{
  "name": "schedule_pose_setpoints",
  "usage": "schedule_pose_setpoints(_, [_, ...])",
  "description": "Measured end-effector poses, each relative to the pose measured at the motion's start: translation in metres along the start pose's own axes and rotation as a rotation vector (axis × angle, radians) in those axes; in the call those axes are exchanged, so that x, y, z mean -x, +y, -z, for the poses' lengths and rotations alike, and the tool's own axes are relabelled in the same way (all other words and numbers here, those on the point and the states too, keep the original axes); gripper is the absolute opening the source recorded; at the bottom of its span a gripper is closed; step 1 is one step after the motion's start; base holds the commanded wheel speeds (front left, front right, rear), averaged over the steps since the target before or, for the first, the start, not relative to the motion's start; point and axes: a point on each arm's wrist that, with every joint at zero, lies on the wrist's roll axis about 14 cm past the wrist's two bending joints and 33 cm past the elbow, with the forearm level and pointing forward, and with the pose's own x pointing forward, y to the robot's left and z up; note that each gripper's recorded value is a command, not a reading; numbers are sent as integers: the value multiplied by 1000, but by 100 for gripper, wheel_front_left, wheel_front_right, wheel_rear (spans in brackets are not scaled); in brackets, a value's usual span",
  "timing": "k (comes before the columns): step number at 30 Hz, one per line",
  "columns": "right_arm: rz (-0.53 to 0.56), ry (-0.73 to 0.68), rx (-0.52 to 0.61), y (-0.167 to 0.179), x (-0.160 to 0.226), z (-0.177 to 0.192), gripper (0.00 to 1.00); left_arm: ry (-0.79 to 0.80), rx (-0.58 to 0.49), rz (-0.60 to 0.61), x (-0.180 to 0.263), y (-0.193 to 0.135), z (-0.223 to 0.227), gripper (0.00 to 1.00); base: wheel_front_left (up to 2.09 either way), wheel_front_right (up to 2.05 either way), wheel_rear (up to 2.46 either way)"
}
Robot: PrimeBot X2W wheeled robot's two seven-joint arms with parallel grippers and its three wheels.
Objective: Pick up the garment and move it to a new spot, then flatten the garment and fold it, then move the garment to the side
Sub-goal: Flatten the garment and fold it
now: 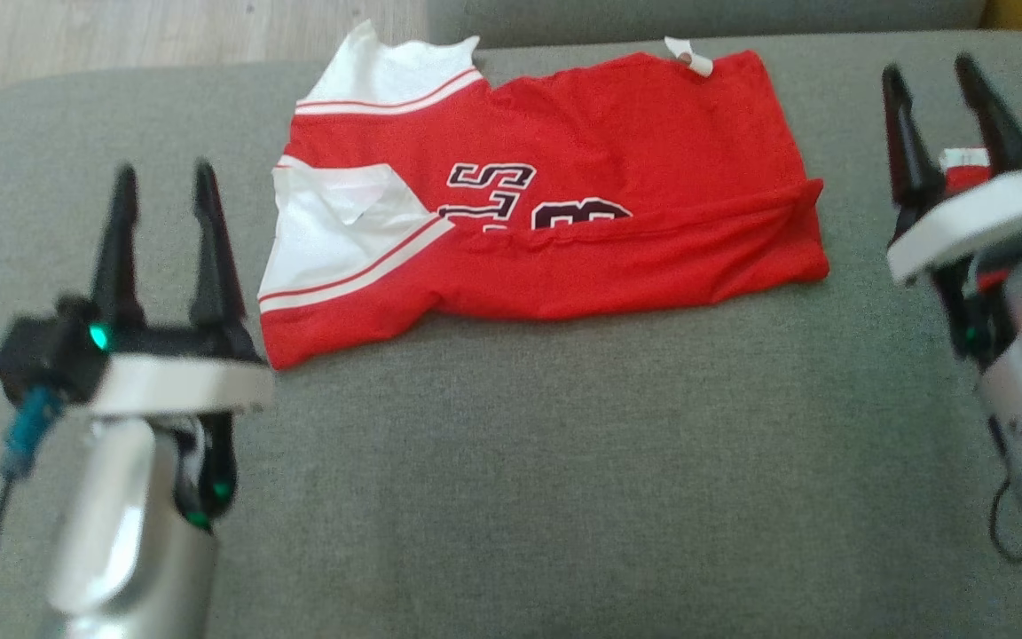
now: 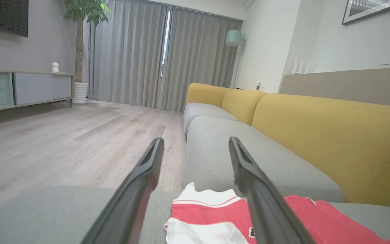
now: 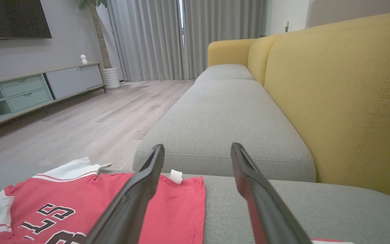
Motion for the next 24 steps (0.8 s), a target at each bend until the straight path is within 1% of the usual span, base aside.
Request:
schedule_pose_setpoints(4, [19,7,-3,3,18,12,100,27,18,-16,19,-4,10,100,0,0,0])
schedule_pose_setpoints(10, [59,109,-53,18,62,65,100,132,42,-43,53,-7,44,100,0,0,0])
schedule_pose_setpoints(12, [72,130,-80,23,72,76,100,167,49,-43,60,-8,55,100,0,0,0])
schedule_pose_setpoints(14, [79,130,-88,27,76,77,100,188,51,-42,61,-9,62,100,0,0,0])
schedule_pose_setpoints(17, [87,111,-83,28,75,70,100,211,43,-33,60,-11,69,100,0,0,0])
schedule_pose_setpoints(24, [95,63,-72,27,66,53,100,343,24,-42,52,-6,108,100,0,0,0])
